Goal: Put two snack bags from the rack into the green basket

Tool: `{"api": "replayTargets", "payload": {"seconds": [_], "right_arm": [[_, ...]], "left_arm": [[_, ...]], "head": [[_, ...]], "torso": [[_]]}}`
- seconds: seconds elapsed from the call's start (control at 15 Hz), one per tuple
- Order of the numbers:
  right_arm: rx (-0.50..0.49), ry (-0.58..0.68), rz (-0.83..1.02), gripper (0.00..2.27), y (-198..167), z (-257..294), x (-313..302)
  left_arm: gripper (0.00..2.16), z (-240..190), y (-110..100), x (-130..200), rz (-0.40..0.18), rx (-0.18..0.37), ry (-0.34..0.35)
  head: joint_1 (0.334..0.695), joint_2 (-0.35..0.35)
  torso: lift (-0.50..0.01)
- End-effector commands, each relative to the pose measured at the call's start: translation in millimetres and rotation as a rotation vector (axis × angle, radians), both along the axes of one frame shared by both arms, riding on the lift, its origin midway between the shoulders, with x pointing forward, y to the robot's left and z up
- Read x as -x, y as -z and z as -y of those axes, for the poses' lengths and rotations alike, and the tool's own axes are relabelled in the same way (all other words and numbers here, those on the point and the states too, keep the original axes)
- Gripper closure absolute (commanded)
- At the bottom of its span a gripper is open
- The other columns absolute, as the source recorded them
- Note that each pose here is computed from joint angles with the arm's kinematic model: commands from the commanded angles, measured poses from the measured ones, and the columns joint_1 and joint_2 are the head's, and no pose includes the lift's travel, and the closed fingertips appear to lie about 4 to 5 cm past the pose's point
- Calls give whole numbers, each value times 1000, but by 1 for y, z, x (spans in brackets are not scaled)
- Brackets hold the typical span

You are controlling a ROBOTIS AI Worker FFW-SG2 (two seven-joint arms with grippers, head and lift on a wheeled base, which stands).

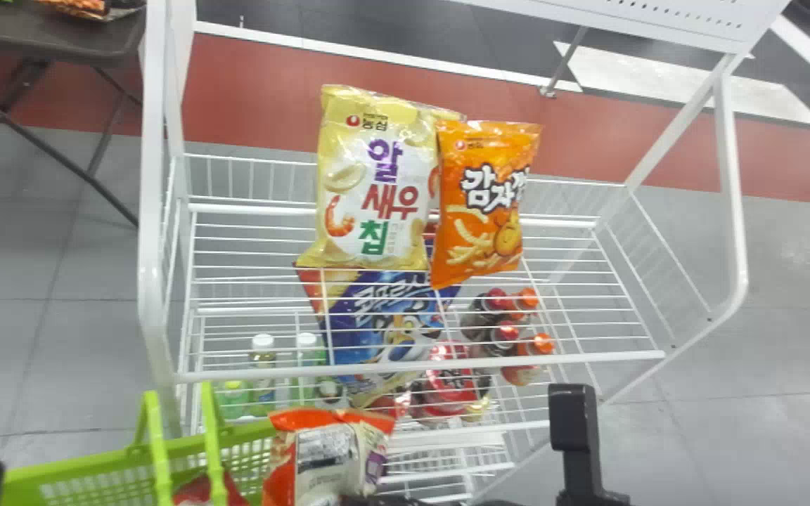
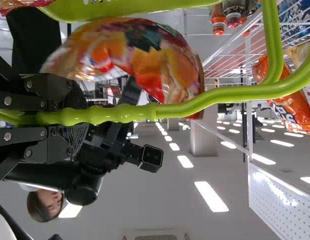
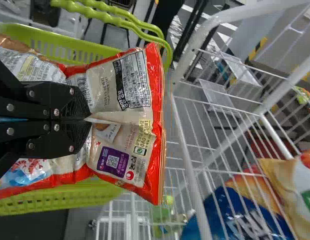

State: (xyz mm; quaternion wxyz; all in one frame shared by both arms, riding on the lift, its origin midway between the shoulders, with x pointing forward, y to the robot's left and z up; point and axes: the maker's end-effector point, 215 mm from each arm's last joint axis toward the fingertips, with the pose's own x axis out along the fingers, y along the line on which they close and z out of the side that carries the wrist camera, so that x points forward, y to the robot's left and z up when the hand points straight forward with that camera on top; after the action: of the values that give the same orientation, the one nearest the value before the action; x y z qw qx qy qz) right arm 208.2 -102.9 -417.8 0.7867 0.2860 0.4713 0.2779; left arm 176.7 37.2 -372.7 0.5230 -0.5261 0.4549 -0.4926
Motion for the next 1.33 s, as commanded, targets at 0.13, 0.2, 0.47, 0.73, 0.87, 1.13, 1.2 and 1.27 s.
{"api": "replayTargets", "payload": {"seconds": [0.13,0.2,0.47,0.73,0.87,1.13,1.2,1.27], "right_arm": [[-70,-19,-51,2243,22,-30,7],[-34,-15,-55,2243,37,-29,3],[105,-22,-28,2243,80,-28,-18],[167,-113,-123,1862,113,-44,1],[173,-123,-117,-1,112,-44,2],[196,4,175,56,51,-20,-53],[195,54,265,60,31,-9,-71],[186,99,363,60,7,-1,-88]], "left_arm": [[1369,0,0,0,1,0,1],[1369,0,0,1,-1,2,1],[1369,1,-3,2,7,1,4],[1369,1,-5,2,17,-2,7],[1369,0,-5,2,16,-1,7],[1369,0,-4,1,12,4,6],[1369,0,-4,2,8,7,4],[1369,0,-4,1,7,6,4]], "head": [[695,-175],[695,-152],[695,-139],[695,-107],[695,-90],[695,-92],[695,-102],[695,-116]], "torso": [[-5],[-5],[-5],[-5],[-5],[-5],[-5],[-5]]}}
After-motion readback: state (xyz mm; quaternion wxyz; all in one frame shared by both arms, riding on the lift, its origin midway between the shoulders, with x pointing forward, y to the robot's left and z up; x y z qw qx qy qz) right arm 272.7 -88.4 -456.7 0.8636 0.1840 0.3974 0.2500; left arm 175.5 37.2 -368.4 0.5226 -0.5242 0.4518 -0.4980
